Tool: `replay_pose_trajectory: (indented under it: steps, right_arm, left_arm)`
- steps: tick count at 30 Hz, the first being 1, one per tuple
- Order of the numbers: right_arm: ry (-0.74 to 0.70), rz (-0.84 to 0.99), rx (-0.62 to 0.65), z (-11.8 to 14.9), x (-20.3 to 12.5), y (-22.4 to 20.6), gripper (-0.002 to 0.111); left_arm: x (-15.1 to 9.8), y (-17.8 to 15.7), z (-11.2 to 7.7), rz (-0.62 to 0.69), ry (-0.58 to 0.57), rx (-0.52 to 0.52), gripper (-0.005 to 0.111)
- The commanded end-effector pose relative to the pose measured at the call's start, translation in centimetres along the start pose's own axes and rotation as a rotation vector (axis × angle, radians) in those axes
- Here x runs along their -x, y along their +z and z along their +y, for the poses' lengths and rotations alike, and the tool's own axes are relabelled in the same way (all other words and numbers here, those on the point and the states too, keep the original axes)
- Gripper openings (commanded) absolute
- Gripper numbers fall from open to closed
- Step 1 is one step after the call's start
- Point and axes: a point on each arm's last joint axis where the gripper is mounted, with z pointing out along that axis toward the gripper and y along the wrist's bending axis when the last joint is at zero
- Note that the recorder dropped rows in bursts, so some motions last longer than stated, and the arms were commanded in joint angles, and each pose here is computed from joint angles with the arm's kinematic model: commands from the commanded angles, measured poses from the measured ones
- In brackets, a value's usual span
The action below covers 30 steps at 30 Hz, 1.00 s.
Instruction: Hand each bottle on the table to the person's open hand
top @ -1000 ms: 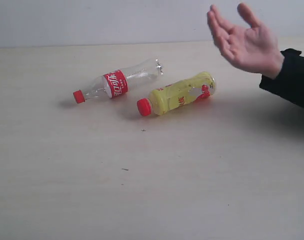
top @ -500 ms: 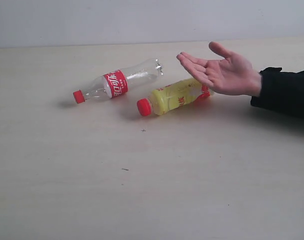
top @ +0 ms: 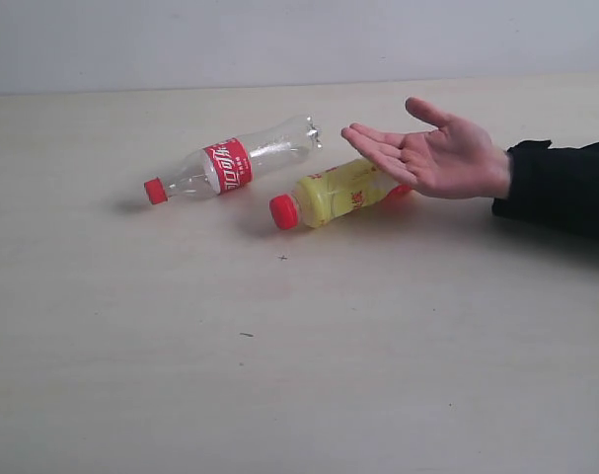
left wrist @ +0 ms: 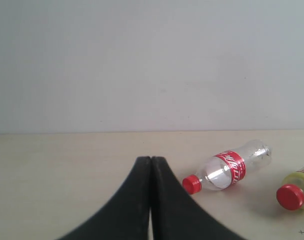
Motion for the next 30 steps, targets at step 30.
replay_pose_trajectory:
  steps: [30]
  right_arm:
    - [0.006, -0.011, 0.002, 0.0, 0.0, 0.1, 0.002]
  left_arm:
    - [9.8, 3.1, -0.8, -0.351, -0.297, -0.113, 0.0]
